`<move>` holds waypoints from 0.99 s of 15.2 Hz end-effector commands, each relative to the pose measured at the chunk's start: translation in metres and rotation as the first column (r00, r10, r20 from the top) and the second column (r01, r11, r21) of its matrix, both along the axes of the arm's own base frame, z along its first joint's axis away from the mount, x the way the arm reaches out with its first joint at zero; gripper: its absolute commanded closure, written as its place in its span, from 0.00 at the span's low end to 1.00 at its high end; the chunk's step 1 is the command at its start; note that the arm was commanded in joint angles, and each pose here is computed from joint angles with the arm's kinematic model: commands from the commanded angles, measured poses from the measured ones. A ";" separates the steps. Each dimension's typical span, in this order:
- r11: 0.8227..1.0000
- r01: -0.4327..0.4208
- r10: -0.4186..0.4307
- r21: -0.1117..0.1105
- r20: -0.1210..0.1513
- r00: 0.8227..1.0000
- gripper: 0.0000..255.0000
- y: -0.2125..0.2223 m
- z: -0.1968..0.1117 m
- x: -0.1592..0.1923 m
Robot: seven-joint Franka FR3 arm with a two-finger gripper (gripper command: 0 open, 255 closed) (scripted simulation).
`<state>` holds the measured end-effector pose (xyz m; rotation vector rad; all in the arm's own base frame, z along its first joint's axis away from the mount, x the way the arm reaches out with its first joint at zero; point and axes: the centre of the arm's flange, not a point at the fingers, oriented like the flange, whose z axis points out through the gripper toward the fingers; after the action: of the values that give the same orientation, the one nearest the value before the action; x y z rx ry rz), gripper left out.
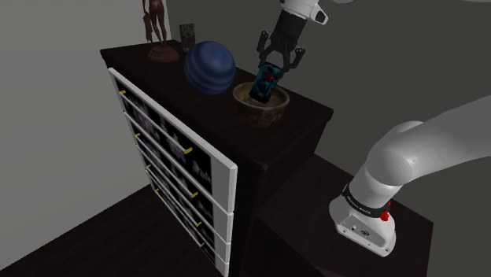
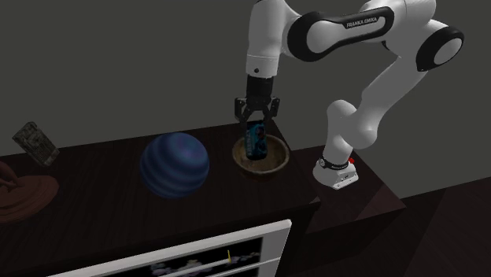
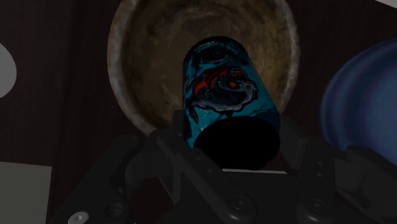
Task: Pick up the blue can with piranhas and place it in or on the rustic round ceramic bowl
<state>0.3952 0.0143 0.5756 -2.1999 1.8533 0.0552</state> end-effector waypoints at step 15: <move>1.000 0.000 0.000 0.000 0.000 1.000 1.00 -0.001 0.085 0.001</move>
<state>0.3963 0.0140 0.6554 -2.1999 1.8534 0.0554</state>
